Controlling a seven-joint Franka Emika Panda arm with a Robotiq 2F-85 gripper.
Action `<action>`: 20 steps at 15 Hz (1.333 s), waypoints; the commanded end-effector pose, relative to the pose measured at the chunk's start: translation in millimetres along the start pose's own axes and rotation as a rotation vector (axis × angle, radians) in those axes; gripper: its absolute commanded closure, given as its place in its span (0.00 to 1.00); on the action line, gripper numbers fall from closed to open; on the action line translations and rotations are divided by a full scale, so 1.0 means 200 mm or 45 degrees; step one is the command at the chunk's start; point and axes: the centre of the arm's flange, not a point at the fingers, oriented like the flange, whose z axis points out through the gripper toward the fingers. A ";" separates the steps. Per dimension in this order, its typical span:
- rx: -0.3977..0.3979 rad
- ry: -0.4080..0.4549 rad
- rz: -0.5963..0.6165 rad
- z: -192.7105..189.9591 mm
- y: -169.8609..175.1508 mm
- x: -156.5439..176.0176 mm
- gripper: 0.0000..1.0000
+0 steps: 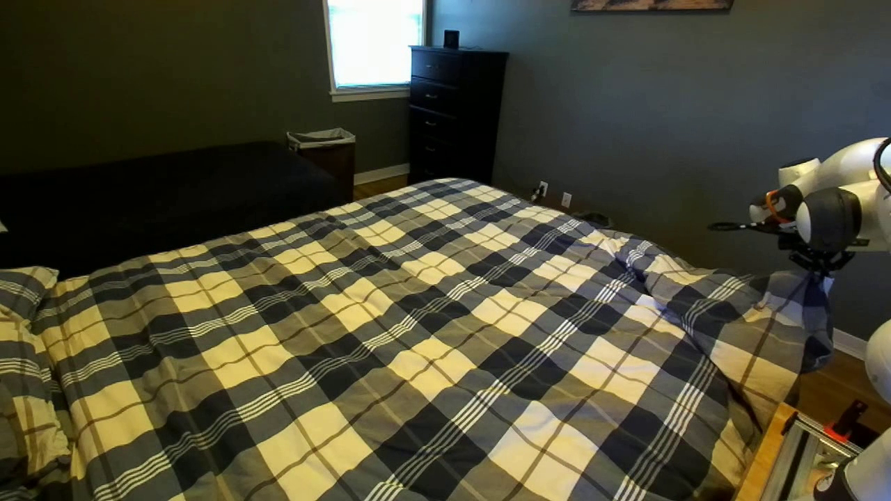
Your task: Move the black remote to the right and then cover it with the duvet
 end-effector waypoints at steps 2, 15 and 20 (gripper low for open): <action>-0.082 -0.011 0.092 0.11 0.03 0.11 0.99; 0.039 0.030 0.145 -0.03 0.10 0.06 0.50; 0.107 0.101 0.022 -0.17 0.03 0.03 0.13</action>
